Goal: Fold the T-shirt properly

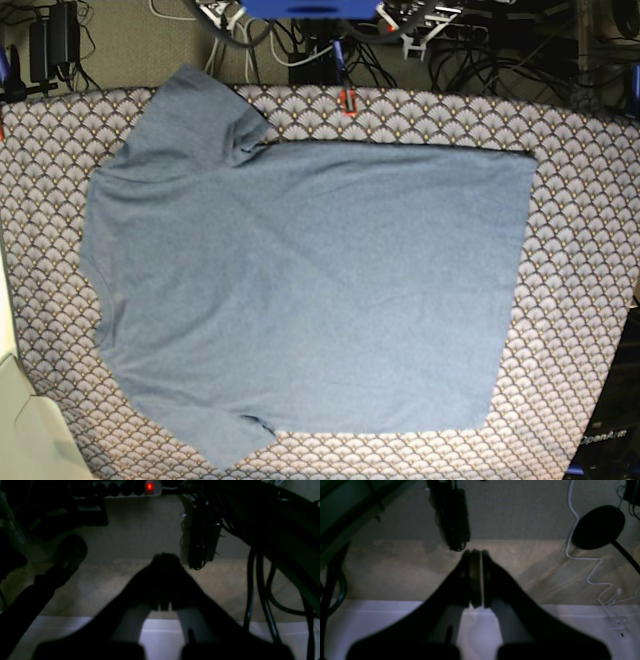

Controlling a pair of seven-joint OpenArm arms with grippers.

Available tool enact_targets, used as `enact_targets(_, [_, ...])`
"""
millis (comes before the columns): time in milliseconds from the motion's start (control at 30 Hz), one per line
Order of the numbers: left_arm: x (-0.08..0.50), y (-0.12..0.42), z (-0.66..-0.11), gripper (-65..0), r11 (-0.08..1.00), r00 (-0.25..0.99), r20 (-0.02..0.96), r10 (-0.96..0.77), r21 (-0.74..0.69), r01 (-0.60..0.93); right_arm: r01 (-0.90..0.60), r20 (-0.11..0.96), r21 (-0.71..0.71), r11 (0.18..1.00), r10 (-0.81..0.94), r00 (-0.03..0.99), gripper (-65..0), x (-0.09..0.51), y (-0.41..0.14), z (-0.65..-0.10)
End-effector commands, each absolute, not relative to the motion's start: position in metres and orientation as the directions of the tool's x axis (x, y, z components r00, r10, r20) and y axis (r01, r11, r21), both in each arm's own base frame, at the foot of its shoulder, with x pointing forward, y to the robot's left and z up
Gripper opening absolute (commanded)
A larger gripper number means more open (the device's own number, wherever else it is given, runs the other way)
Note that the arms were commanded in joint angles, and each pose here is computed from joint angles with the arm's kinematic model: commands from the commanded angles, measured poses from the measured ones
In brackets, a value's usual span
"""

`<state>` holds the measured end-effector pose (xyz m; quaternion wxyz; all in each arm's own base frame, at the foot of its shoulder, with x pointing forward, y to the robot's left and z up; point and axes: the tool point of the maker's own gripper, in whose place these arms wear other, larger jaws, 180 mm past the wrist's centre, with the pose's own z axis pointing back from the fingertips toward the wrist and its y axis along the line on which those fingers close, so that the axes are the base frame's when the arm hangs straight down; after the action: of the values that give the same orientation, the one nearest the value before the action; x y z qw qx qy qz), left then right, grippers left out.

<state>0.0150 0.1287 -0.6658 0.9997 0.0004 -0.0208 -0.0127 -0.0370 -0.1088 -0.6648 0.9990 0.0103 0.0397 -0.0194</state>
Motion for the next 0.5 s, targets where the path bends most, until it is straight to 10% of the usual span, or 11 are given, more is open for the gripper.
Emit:
enact_targets(0, [0.008,0.132,-0.666,-64.6,1.000,0.999,0.032,-0.031,0.006,0.030,0.049,-0.085,0.021,0.999,-0.047,0.995,-65.0,-0.040,-0.109,-0.665])
enact_targets(467, [0.017,0.130,-0.665,-64.6,0.999,0.998,0.063,-0.033,0.001,0.033,0.047,-0.082,0.025,0.999,-0.045,0.996,-65.0,-0.040,-0.107,-0.665])
